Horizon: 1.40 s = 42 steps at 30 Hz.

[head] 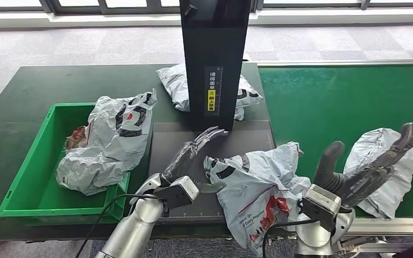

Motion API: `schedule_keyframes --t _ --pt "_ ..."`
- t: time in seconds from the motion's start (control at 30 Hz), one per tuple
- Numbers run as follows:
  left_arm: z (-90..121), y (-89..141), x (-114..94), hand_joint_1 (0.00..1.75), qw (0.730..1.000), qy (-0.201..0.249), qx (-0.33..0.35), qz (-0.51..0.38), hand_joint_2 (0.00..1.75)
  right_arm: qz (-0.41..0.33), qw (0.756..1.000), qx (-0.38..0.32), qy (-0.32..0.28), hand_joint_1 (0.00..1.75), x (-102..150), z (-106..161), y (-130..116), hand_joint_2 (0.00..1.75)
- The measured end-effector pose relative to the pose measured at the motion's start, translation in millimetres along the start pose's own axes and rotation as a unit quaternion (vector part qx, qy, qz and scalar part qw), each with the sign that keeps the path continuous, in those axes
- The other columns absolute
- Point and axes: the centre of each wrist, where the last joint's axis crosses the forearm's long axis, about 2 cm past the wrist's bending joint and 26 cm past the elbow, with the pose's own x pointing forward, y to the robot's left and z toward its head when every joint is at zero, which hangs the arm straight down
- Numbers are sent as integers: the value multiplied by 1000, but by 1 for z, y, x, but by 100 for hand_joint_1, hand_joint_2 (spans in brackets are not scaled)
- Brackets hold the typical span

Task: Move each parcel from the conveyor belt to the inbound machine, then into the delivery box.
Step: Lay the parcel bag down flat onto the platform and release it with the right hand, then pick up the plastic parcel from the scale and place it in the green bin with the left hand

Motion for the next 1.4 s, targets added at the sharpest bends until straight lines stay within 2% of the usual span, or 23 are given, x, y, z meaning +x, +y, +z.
schedule_keyframes --t 0.13,0.3,0.43,0.57,0.73,1.27,1.4 --pt "0 -19 -8 0 999 5 -32 5 175 12 999 -42 -28 0 6 -19 -19 175" --pt "2 -35 -17 0 998 23 -61 9 175 18 996 -71 -44 0 11 -29 -32 175" --pt "2 -46 -20 0 996 47 -77 8 175 14 995 -88 -49 0 13 -35 -39 175" --pt "2 -48 -21 0 996 51 -79 10 175 14 994 -92 -50 0 14 -36 -40 175" --pt "-1 -67 -22 0 991 77 -109 10 175 11 992 -113 -62 0 20 -44 -48 175" --pt "-7 -79 -21 0 984 99 -149 -15 175 12 992 -113 -62 0 19 -44 -48 175" --pt "-8 -85 -18 175 974 133 -166 -84 175 13 992 -113 -60 0 19 -43 -49 175"
